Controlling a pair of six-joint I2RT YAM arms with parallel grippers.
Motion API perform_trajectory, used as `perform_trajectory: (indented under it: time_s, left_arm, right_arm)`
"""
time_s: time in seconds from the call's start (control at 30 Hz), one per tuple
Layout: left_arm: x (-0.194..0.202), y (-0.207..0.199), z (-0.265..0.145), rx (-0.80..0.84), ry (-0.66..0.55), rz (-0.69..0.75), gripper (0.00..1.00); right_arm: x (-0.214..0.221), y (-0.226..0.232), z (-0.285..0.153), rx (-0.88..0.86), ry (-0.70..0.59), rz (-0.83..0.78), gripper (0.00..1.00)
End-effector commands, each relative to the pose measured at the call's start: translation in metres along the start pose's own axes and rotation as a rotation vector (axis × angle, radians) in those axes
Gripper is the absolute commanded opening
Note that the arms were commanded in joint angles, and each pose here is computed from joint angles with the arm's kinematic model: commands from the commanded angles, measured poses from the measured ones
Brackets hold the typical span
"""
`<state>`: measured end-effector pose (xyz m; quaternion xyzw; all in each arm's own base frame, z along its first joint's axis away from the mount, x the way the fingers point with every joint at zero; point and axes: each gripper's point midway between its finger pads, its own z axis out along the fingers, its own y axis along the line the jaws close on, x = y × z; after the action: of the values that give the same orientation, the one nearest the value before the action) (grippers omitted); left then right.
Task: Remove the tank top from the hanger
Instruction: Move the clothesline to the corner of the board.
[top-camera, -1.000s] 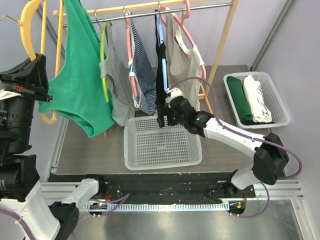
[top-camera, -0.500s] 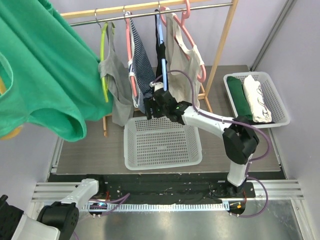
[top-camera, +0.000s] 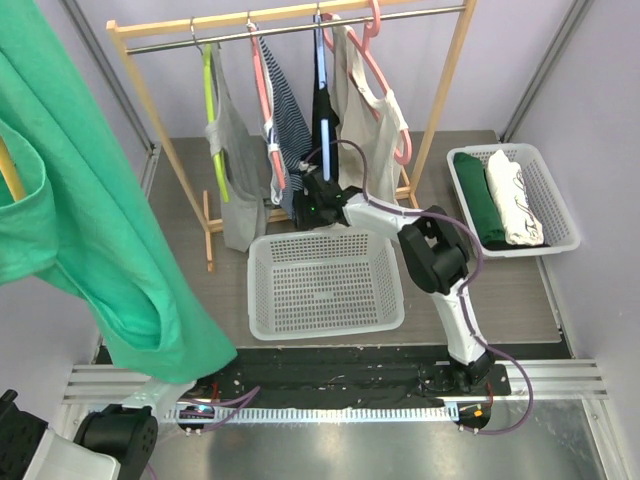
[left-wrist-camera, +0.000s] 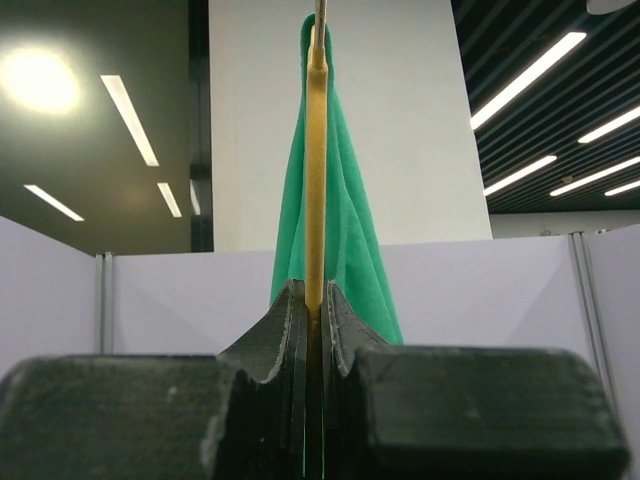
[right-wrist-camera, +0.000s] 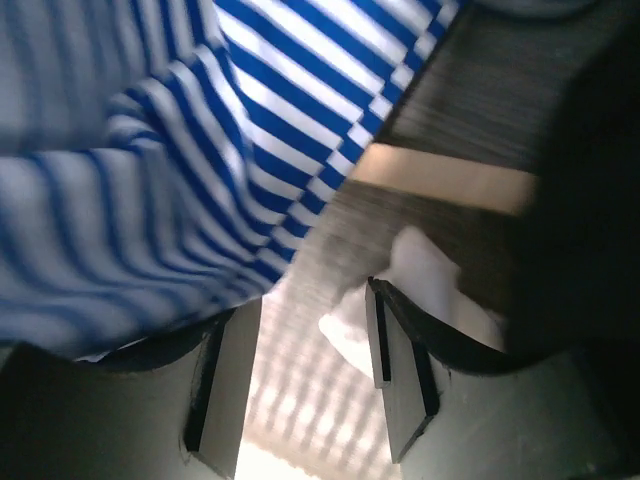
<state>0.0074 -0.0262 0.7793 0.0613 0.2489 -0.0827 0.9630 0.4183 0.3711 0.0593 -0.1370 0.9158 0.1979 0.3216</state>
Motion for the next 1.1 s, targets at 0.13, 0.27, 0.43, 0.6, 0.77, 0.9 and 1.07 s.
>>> perform_trajectory:
  time_s: [0.13,0.27,0.43,0.6,0.77,0.9,1.07]
  left_arm:
    - [-0.005,0.002,0.006,0.006,-0.040,0.042,0.00]
    - [0.001,0.003,0.007,0.004,-0.024,0.048,0.00]
    - [0.009,0.004,0.006,0.004,0.000,0.056,0.00]
    - [0.018,0.005,0.006,0.004,0.023,0.065,0.00]
    - [0.032,0.004,0.008,0.012,0.053,0.052,0.00]
    - [0.038,0.004,0.010,0.018,0.067,0.042,0.00]
    - [0.044,-0.001,0.012,0.040,0.079,0.005,0.00]
  right_arm:
    - [-0.007,0.010,0.026,-0.053,0.069,0.046,0.54]
    - [-0.020,0.013,0.042,-0.065,0.028,0.095,0.55]
    - [-0.059,0.023,0.051,-0.108,-0.092,0.232,0.55]
    - [-0.094,0.021,0.058,-0.118,-0.222,0.325,0.54]
    - [-0.123,0.003,0.063,-0.084,-0.303,0.413,0.54]
    - [-0.138,-0.013,0.064,-0.080,-0.362,0.488,0.54]
    - [-0.139,-0.014,0.066,-0.082,-0.379,0.502,0.54]
